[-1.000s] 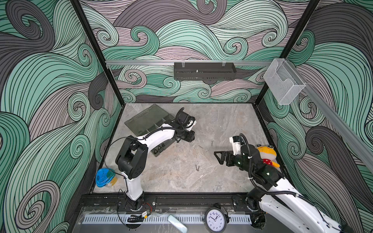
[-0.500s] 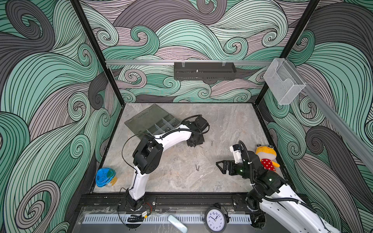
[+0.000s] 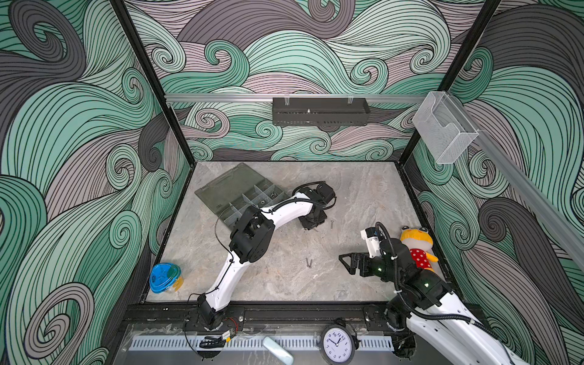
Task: Sort the screws and nuts into containers
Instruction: Pick up the screw at the center of the table.
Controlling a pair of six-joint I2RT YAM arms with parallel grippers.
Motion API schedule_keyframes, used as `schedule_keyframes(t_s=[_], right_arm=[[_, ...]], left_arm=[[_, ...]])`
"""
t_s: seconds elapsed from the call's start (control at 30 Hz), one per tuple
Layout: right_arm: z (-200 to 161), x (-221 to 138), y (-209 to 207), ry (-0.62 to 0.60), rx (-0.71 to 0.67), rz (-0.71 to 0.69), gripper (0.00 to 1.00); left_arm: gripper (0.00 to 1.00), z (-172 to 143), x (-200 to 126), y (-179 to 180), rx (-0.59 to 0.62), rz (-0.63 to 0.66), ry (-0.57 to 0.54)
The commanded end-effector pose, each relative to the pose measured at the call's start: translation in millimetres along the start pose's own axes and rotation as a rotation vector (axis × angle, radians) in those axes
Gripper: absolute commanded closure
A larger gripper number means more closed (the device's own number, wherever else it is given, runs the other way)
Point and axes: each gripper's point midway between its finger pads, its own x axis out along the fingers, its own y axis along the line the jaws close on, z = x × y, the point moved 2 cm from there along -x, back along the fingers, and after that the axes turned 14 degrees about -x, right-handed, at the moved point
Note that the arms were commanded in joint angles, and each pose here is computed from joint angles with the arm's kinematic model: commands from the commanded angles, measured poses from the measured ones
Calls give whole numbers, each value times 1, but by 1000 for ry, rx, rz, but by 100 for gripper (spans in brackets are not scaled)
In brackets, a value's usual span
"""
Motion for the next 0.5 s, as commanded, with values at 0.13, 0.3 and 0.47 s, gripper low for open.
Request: schedule_keyframes(t_s=[0.13,0.3,0.47], right_arm=[[-4,4,-4,24,-13,-10,0],[-4,4,-5,22,-11,-8,0],[-4,3,-3,19,-6,6,1]], left_arm=[[67,-15,2,15,-38,93,-19],[67,-21,13,17,-59,90,-14],[67,-19,23,7,-31,87,5]])
